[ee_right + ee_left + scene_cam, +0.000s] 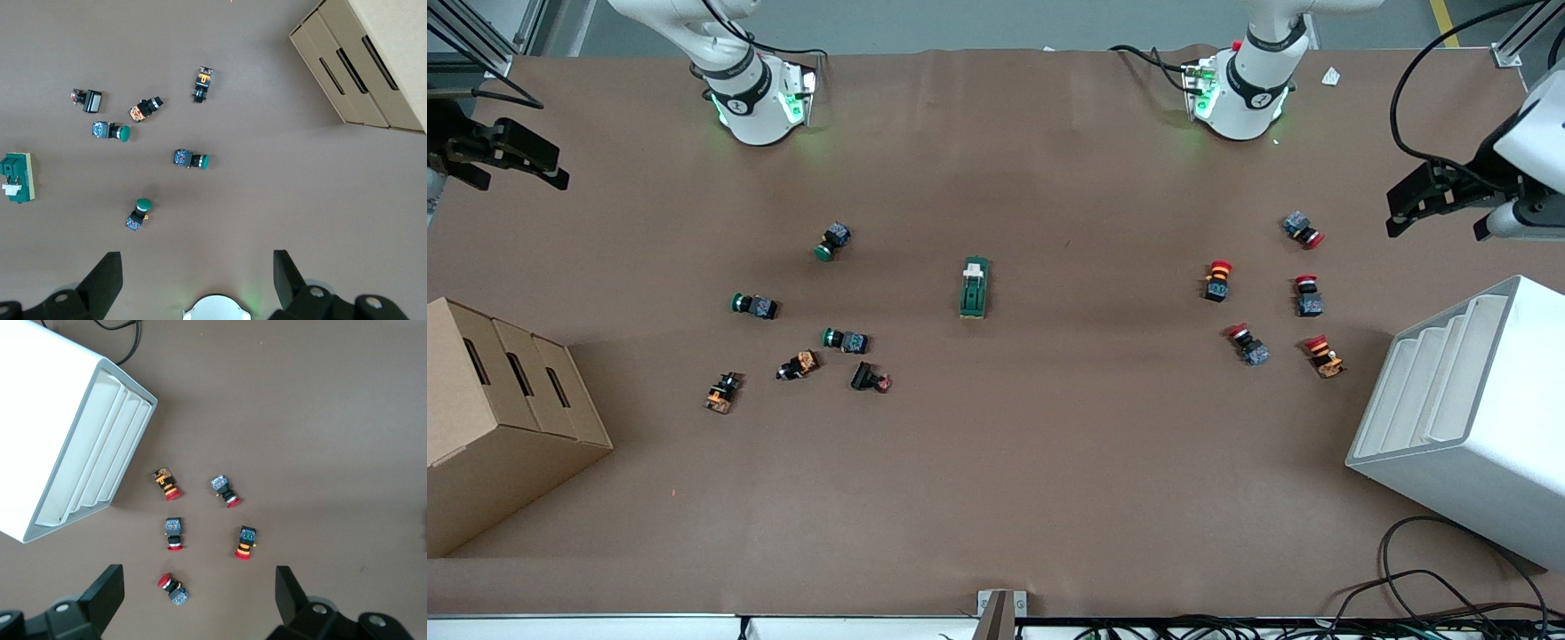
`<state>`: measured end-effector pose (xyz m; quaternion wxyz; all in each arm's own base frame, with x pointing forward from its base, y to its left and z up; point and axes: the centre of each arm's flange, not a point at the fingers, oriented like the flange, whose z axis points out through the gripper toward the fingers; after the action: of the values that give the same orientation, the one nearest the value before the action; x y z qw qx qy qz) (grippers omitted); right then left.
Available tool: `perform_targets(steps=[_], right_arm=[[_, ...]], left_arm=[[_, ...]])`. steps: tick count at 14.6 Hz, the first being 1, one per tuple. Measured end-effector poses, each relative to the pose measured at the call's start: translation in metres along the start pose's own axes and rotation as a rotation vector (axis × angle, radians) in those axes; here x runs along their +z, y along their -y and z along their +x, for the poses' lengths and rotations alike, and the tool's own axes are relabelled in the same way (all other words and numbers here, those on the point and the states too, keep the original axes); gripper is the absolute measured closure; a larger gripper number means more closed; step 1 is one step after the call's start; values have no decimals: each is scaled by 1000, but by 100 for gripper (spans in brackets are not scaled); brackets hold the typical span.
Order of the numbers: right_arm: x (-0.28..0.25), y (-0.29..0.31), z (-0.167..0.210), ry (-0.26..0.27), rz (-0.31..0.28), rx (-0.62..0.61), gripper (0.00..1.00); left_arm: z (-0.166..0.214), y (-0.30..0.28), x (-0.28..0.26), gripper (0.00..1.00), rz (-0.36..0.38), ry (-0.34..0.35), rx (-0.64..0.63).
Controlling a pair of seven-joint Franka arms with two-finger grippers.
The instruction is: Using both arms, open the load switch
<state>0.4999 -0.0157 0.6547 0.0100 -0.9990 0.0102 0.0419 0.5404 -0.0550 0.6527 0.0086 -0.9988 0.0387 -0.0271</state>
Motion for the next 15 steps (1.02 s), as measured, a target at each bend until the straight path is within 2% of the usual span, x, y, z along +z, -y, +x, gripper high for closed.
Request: perform_targets(steps=[9,15], right_arm=[[0,-6,0,0,3,11,0],[0,-6,0,-1,4,10,0]], left_arm=[[-36,-9,-3,0,0,42,20],[-39,-10,-4,0,1,48,22]])
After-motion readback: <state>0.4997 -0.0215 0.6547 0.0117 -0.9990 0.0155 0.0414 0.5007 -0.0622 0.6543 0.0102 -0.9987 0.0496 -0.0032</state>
